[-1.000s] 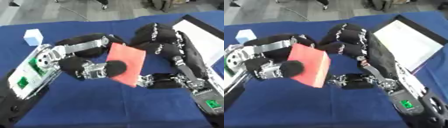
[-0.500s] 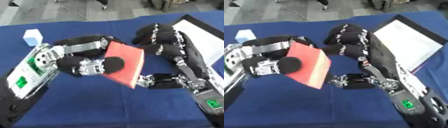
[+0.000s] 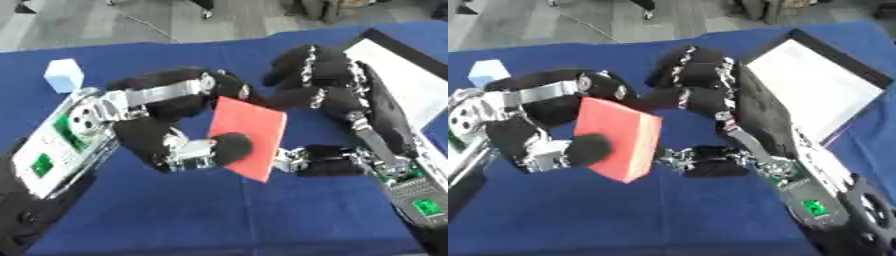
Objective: Pick up the objects with one hand, pass them to the other hand, and then place them into the box on the other side of the table.
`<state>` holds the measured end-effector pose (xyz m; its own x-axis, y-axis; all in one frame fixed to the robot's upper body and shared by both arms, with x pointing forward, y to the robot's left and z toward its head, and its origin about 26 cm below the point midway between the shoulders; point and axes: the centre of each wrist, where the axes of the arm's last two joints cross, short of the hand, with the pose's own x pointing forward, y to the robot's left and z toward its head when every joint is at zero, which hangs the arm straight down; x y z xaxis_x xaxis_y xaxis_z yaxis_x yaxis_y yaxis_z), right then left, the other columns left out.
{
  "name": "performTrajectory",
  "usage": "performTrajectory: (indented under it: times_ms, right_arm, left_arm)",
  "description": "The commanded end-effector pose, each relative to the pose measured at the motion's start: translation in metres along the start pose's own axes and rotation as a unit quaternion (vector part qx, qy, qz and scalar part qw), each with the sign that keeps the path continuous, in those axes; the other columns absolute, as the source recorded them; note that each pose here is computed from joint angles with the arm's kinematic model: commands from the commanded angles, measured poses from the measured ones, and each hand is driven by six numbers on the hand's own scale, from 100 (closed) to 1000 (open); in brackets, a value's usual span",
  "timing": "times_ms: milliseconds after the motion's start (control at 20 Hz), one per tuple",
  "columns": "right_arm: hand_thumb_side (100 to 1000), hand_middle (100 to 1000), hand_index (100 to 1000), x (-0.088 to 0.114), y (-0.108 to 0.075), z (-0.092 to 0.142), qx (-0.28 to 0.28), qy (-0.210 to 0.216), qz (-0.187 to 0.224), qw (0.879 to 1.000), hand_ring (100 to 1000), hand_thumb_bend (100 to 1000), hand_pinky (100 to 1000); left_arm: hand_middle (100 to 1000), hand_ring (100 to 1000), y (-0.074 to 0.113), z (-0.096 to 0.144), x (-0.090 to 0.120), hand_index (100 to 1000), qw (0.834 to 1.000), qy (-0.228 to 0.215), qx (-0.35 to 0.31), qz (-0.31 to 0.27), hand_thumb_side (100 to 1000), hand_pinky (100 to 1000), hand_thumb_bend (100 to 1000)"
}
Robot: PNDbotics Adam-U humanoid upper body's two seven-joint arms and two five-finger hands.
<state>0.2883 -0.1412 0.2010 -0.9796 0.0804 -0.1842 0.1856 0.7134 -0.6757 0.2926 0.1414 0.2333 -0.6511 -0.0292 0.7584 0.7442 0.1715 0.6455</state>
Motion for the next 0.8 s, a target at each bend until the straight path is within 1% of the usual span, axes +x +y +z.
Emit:
performTrajectory:
  times_ms: [50,150,300,350,400,450,600,800]
  right_arm:
    - [100,538,676,-0.001,-0.007,-0.005,0.006,-0.004,0.017,1.0,682,178,703]
    - [100,594,781,0.0,-0.006,-0.005,0.02,0.002,0.017,1.0,736,238,737]
    - [100,684,874,0.001,-0.005,-0.004,0.062,0.003,0.02,0.998,797,274,776]
    - [100,698,885,0.001,-0.005,-0.003,0.075,0.002,0.021,0.997,806,283,782]
    - [100,718,903,0.001,-0.005,-0.003,0.085,0.001,0.021,0.996,819,311,794]
    - [100,722,906,0.001,-0.005,-0.002,0.093,0.0,0.022,0.995,822,314,796]
    - [100,797,943,0.0,-0.006,0.0,0.124,-0.005,0.031,0.992,861,370,837]
    - [100,839,954,0.0,-0.008,0.003,0.157,-0.015,0.044,0.987,886,422,861]
  left_arm:
    - [463,493,0.002,0.003,0.003,575,1.0,0.006,0.011,-0.004,464,750,100]
    - [459,490,0.002,0.005,0.002,570,1.0,0.012,0.02,-0.007,427,748,100]
    - [456,487,0.004,0.012,-0.001,566,0.999,0.021,0.042,-0.018,406,747,100]
    - [456,487,0.005,0.015,-0.002,565,0.998,0.024,0.052,-0.021,405,746,100]
    - [455,486,0.006,0.018,-0.003,563,0.998,0.026,0.061,-0.024,401,745,100]
    - [455,486,0.007,0.02,-0.003,563,0.997,0.028,0.068,-0.027,401,745,100]
    - [454,485,0.01,0.029,-0.003,562,0.995,0.032,0.091,-0.035,393,743,100]
    - [454,485,0.014,0.043,-0.004,561,0.991,0.043,0.116,-0.046,381,743,100]
